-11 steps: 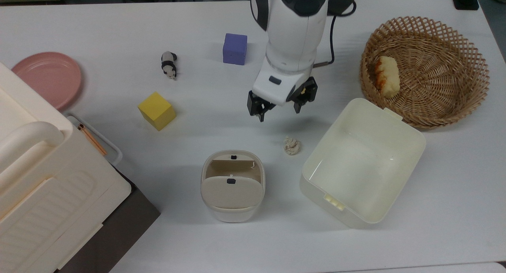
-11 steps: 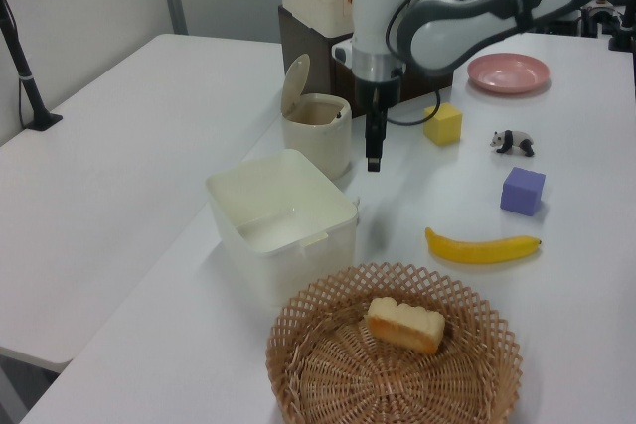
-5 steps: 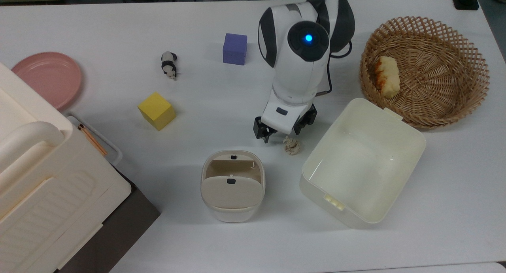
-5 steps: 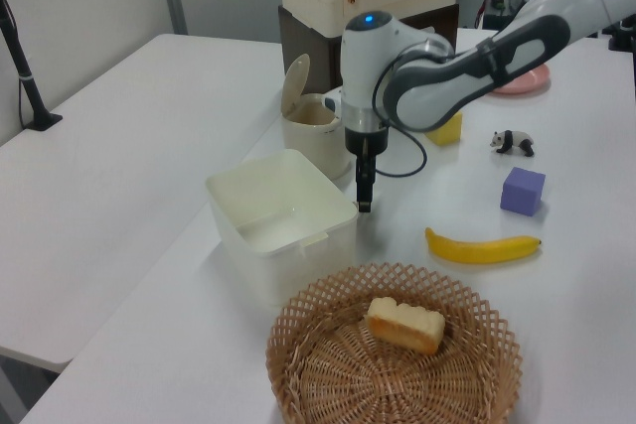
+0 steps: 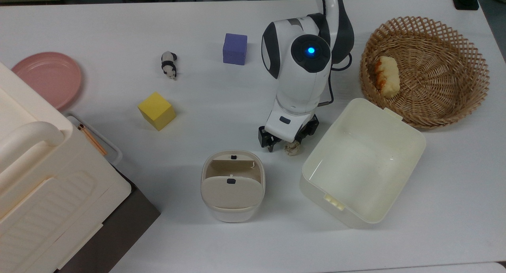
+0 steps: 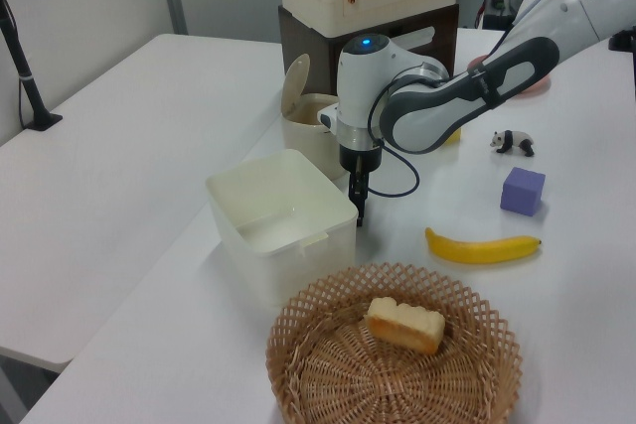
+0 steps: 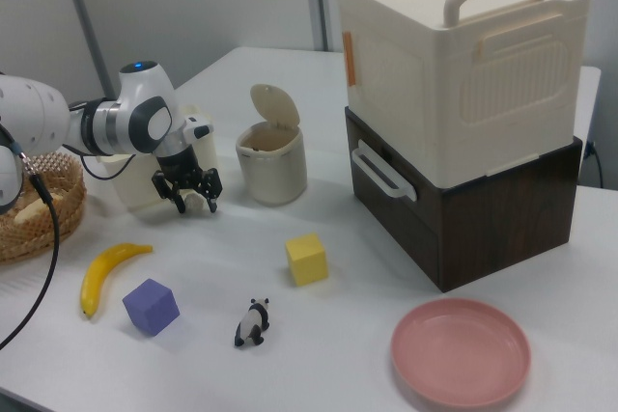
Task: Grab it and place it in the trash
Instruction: 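Move the open gripper down over the small white scrap, then close the gripper on the small white scrap, then lift the scrap and carry it over the cream flip-lid trash can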
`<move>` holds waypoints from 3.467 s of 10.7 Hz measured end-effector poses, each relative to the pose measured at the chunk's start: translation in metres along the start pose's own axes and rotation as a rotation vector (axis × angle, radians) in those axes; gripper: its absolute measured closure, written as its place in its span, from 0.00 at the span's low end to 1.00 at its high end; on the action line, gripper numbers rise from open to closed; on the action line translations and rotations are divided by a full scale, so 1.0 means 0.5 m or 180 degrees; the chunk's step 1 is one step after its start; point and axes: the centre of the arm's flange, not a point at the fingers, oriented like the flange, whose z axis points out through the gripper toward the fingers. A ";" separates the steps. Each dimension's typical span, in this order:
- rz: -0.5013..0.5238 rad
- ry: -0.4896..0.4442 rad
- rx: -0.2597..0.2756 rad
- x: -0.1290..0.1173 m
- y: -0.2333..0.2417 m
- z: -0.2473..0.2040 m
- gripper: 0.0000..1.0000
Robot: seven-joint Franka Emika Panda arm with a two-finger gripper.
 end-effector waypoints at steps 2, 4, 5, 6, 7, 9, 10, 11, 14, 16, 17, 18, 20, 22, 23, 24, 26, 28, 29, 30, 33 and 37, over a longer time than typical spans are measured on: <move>-0.0007 0.0006 0.0014 0.002 -0.023 -0.001 0.21; 0.0003 0.0055 0.0021 0.009 -0.042 -0.012 0.24; -0.0005 0.0072 0.0023 0.012 -0.049 -0.017 0.27; -0.0012 0.0114 0.0023 0.017 -0.052 -0.023 0.33; -0.0014 0.0184 0.0021 0.023 -0.054 -0.029 0.36; -0.0026 0.0251 0.0003 0.029 -0.055 -0.025 0.40; -0.0029 0.0253 -0.0001 0.029 -0.055 -0.019 0.43; -0.0047 0.0248 -0.0021 0.029 -0.056 -0.013 0.50; -0.0115 0.0248 -0.0060 0.029 -0.072 -0.011 0.60; -0.0129 0.0273 -0.0061 0.033 -0.078 -0.019 0.62; -0.0121 0.0300 -0.0069 0.037 -0.074 -0.027 0.63; -0.0113 0.0316 -0.0076 0.039 -0.069 -0.033 0.59; -0.0117 0.0264 -0.0080 0.036 -0.068 -0.031 0.30; -0.0174 0.0050 -0.0082 0.022 -0.067 -0.018 0.21; -0.0197 0.0009 -0.0081 0.019 -0.067 -0.017 0.21; -0.0211 -0.0003 -0.0080 0.018 -0.067 -0.017 0.24; -0.0221 -0.0004 -0.0080 0.018 -0.067 -0.019 0.46; -0.0226 -0.0001 -0.0079 0.018 -0.067 -0.020 0.65; -0.0231 0.0002 -0.0081 0.019 -0.066 -0.021 0.71; -0.0233 -0.0005 -0.0081 0.018 -0.065 -0.025 0.77; -0.0229 -0.0130 -0.0072 0.009 -0.063 -0.037 0.83; -0.0138 -0.0136 -0.0089 -0.005 -0.018 -0.195 0.86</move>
